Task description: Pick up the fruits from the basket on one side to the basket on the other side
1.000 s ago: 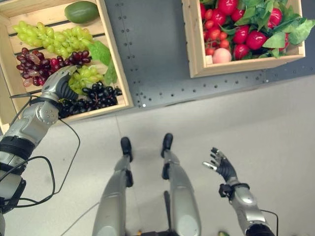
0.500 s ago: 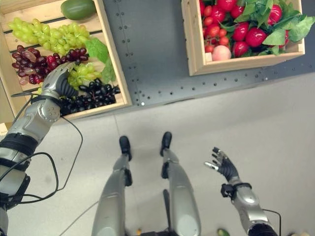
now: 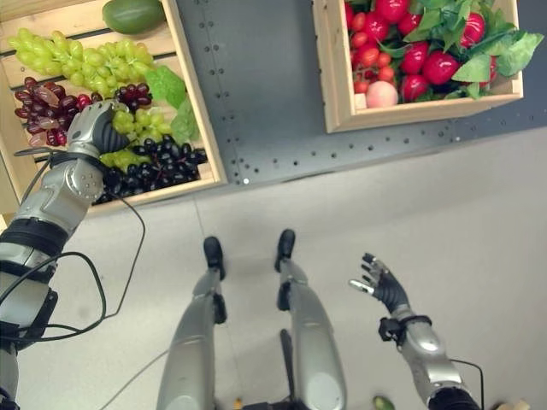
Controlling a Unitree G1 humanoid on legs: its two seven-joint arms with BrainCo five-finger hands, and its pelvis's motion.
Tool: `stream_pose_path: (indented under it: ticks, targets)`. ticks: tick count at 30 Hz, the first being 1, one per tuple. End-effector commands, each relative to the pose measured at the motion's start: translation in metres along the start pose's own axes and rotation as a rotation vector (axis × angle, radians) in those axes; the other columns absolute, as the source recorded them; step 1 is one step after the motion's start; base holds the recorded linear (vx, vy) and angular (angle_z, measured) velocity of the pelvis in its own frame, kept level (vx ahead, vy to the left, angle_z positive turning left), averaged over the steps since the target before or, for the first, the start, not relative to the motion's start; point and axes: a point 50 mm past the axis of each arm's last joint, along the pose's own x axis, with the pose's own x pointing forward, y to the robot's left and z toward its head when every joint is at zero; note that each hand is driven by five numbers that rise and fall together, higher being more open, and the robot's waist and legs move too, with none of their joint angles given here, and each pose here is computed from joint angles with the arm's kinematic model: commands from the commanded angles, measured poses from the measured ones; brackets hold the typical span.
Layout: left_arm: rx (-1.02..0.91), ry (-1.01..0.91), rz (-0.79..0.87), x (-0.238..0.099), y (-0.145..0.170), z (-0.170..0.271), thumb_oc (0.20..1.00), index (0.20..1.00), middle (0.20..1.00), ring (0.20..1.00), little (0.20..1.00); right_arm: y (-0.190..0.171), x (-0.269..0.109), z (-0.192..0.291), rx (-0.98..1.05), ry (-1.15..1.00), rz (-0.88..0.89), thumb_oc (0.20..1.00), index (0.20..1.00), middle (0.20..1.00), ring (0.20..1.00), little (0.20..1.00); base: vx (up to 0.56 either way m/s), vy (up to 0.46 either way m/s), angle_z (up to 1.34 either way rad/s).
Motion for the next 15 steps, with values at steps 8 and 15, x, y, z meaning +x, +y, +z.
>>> stream_pose_path:
  ticks: [8,15]
  targets:
    - [0.106,0.14,-0.384,-0.0407,-0.0887,-0.0287,0.2,0.2,0.2,0.2,0.2,-0.0018,-0.0032,0.0217,-0.008,-0.108,0.026,1.0,1.0,1.0,1.0,1.0,0.0,0.0,0.0]
    - [0.09,0.141,-0.39,-0.043,-0.0915,-0.0288,0.2,0.2,0.2,0.2,0.2,-0.0019,-0.004,0.0211,-0.006,-0.108,0.021,1.0,1.0,1.0,1.0,1.0,0.0,0.0,0.0]
